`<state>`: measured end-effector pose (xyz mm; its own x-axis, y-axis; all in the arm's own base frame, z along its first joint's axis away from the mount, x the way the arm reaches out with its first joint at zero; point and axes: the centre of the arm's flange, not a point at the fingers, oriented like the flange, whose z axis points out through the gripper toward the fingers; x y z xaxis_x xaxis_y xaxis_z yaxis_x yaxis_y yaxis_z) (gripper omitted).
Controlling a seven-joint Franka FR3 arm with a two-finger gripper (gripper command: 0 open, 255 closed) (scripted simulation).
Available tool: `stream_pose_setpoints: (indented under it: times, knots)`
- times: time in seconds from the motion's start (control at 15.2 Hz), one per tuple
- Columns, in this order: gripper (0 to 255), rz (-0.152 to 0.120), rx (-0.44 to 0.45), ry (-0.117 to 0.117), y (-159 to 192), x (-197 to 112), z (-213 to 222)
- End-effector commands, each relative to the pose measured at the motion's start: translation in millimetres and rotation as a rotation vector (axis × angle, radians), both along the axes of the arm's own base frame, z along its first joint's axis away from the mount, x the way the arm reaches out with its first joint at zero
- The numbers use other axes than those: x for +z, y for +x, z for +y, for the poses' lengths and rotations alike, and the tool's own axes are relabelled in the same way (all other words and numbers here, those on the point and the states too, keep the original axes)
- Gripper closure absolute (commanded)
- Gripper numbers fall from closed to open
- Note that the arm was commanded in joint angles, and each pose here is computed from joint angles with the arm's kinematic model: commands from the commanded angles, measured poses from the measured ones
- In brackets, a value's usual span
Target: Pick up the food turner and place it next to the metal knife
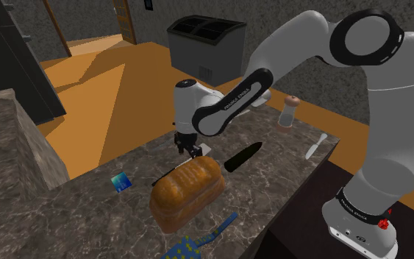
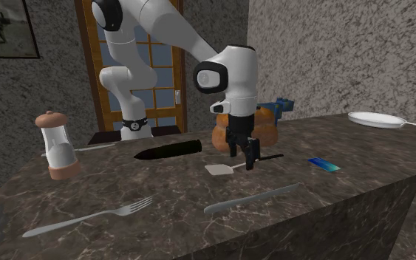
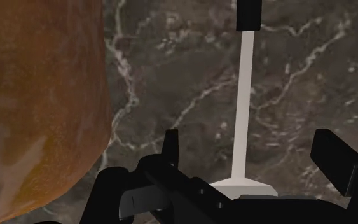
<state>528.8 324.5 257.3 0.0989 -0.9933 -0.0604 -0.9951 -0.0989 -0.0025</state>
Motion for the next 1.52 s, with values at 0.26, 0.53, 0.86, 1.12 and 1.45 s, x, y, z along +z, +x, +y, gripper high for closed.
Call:
stream_pose_setpoints:
  times: [0.26, 0.53, 0.86, 1.12, 1.45]
  knots:
    - [0, 0.0, 0.0, 0.0, 0, -6, 0]
    - [255, 0.0, 0.0, 0.0, 0, -6, 0]
    - [255, 0.0, 0.0, 0.0, 0, -6, 0]
    - [255, 0.0, 0.0, 0.0, 0, -6, 0]
    - [255, 0.0, 0.0, 0.0, 0, 20, 0]
